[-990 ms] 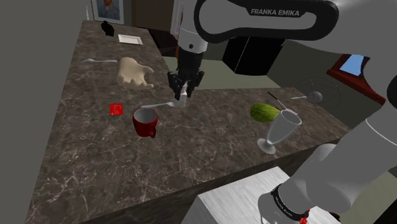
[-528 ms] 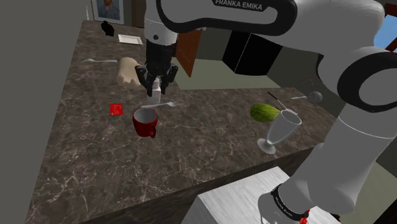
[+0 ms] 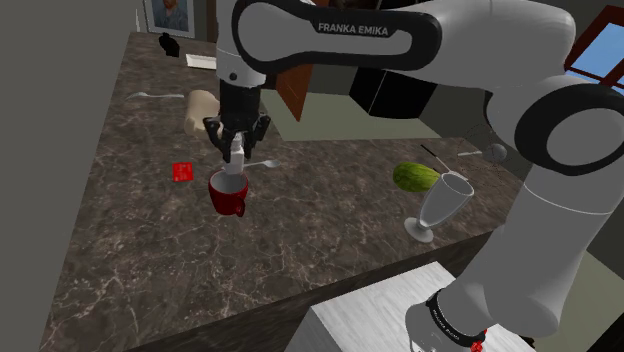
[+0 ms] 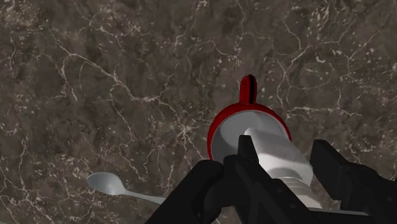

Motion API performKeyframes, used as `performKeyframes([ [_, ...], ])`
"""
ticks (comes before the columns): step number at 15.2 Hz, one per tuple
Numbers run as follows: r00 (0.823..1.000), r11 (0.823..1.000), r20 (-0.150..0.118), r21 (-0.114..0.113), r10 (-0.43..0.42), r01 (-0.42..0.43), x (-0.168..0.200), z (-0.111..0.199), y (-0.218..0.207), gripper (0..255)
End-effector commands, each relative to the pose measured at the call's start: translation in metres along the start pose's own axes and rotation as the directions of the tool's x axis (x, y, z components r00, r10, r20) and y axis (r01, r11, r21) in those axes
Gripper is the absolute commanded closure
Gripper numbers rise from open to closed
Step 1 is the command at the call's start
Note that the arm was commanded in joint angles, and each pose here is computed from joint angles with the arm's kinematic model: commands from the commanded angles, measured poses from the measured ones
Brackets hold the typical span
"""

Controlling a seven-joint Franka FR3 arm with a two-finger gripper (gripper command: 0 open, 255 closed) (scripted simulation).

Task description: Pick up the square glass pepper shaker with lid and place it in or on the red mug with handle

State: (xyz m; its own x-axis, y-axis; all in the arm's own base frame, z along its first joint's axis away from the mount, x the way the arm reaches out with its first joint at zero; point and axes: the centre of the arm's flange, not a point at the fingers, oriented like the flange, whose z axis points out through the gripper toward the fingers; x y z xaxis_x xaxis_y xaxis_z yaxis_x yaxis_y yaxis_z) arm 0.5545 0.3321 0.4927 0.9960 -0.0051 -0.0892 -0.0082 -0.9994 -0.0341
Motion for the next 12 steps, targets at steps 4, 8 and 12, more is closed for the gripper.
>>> performKeyframes([
  [4, 1.0, 1.0, 0.0, 0.0, 0.0, 0.0, 0.002, 0.027, 0.001, 255],
  [8, 1.0, 1.0, 0.0, 0.0, 0.0, 0.0, 0.004, 0.048, 0.001, 255],
  [12, 1.0, 1.0, 0.0, 0.0, 0.0, 0.0, 0.005, 0.05, 0.001, 255],
])
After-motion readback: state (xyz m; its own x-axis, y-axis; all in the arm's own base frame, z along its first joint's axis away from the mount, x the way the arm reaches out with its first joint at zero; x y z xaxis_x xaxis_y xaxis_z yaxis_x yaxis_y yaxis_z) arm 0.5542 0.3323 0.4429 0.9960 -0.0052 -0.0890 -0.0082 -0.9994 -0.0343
